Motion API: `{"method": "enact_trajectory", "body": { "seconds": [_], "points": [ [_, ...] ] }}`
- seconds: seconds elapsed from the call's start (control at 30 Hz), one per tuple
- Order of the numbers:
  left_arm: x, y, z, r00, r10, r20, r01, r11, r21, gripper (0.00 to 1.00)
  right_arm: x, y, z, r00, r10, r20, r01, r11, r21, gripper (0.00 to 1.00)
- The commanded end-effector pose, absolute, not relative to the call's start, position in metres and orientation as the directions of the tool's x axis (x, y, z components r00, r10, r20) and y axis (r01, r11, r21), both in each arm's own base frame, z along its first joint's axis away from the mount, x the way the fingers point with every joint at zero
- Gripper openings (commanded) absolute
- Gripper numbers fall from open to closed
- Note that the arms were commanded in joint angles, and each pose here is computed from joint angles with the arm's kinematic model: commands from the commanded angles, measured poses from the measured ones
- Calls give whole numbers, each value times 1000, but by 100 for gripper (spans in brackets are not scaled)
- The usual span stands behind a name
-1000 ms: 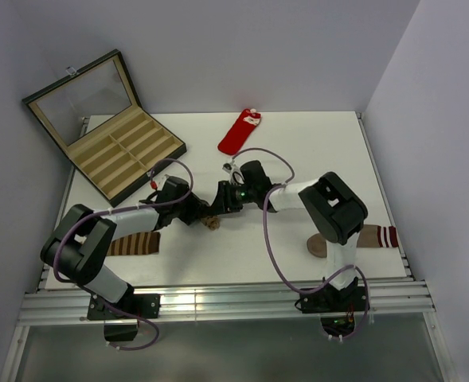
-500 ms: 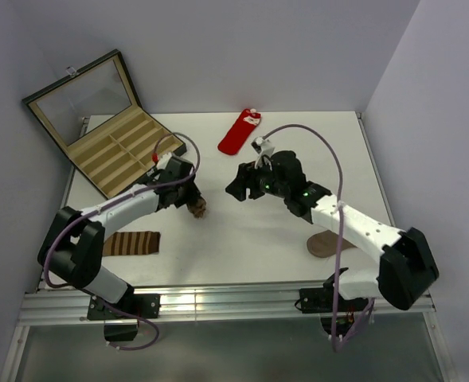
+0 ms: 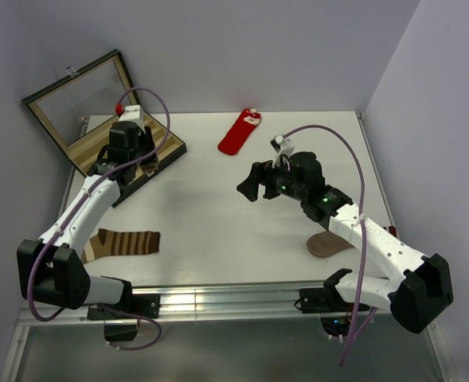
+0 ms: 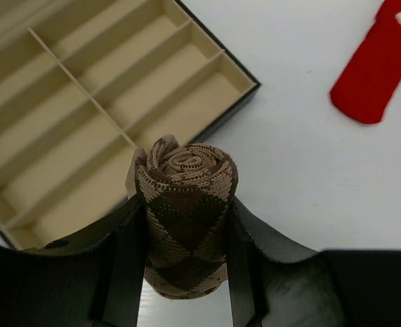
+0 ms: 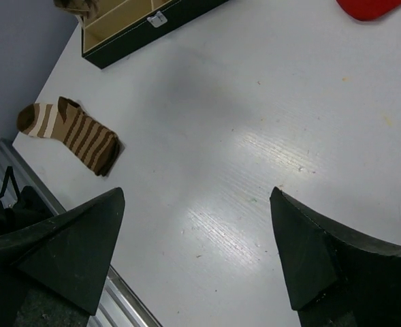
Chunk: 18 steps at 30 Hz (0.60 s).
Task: Roll the socks
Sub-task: Place the sock in the storage box.
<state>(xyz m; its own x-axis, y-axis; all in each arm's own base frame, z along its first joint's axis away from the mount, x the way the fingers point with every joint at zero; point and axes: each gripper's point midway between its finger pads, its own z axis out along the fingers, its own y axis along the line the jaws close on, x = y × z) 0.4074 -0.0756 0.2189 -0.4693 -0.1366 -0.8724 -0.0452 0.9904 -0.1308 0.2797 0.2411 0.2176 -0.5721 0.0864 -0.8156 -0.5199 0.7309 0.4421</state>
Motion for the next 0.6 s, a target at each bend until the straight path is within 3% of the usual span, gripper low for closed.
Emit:
{"method": "enact_trajectory", "body": {
  "seconds": [0.0,0.23,0.57],
  "points": [
    [420,-51,237,-440,93,-893,61,995,73,0,277,242,247,-543,129,-830,-549,693,467,95],
    [440,5,241,-403,241,-883,92,970,223,0,274,243,256,-542,107,-833,-567,685,457,95],
    [454,29,183,-507,233,-830,174,971,166,0,267,251,236,-618,65,-784,-566,655,501,94]
  ]
}}
